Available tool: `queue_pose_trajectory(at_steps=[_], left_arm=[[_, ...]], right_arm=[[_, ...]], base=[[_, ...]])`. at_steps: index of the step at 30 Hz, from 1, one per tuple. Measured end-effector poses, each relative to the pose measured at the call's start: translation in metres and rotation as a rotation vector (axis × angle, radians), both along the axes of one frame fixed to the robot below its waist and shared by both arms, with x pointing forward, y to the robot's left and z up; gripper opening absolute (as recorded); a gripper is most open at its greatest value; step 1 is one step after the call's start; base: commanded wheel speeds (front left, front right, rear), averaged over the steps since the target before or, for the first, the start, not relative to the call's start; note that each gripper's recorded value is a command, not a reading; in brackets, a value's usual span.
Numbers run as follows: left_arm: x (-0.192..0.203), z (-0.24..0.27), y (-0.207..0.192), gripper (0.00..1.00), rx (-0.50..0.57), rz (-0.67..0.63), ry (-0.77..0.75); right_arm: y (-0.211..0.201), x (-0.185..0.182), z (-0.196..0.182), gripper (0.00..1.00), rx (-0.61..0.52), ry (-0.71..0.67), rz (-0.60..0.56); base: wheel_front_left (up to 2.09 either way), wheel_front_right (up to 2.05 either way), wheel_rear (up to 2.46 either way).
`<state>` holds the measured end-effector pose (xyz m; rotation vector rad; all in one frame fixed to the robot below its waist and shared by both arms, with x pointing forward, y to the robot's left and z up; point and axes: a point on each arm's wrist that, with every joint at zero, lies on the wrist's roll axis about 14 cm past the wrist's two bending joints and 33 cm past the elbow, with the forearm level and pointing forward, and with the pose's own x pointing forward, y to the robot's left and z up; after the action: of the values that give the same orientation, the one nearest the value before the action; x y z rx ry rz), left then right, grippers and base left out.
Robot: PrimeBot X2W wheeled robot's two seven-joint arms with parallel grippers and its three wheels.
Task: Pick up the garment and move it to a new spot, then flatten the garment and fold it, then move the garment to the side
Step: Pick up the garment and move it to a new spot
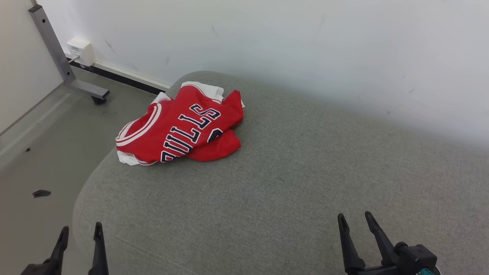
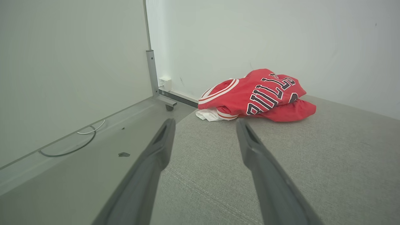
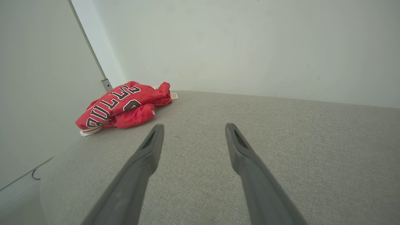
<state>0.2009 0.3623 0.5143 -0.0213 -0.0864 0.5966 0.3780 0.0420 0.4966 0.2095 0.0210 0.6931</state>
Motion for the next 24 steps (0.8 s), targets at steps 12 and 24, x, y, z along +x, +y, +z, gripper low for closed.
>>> queue_pose_trajectory(at_steps=[12, 24], left_arm=[[-0.002, -0.002, 0.001, 1.00, -0.006, 0.011, -0.002], [0.015, 0.019, 0.007, 1.00, 0.021, -0.029, -0.048]], right_arm=[[0.004, 0.001, -0.001, 1.00, -0.003, 0.003, 0.011], [-0.009, 0.001, -0.003, 1.00, -0.011, 0.005, -0.025]], base=[[0.00, 0.00, 0.00], [0.00, 0.00, 0.00]])
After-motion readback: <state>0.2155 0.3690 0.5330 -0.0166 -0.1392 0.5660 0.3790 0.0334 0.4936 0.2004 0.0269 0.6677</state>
